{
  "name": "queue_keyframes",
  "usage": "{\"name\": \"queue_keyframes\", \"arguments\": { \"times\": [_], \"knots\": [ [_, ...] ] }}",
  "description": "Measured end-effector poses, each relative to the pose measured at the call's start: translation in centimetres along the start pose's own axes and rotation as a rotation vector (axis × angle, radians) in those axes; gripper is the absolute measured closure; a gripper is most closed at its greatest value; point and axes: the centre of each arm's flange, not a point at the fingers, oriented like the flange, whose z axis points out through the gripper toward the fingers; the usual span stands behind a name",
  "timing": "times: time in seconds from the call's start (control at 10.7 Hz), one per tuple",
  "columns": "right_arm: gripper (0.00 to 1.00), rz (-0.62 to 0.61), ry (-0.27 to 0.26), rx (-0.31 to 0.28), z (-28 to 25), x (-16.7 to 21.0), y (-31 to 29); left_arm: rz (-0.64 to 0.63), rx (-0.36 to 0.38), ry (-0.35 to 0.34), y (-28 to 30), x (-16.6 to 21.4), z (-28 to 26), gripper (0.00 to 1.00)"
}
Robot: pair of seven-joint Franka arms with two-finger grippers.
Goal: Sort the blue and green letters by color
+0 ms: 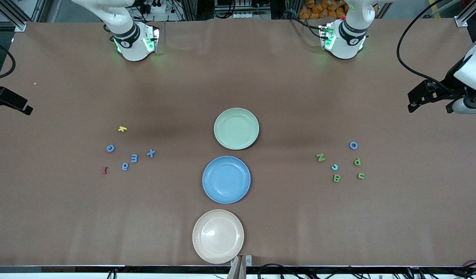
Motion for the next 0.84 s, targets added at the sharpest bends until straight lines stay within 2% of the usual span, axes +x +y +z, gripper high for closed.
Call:
{"name": "queue_keyframes", "arguments": {
  "times": [0.56,0.84],
  "knots": [
    [0.0,-0.025,0.002,0.002,-0.2,-0.2,-1.3,-0.001,-0.003,-0.007,0.0,-0.1,0.2,0.0],
    [0.0,-0.032,0.003,0.003,0.0,-0.2,-1.7,0.0,-0.023,-0.05,0.3,-0.3,2.4,0.0]
  ]
}}
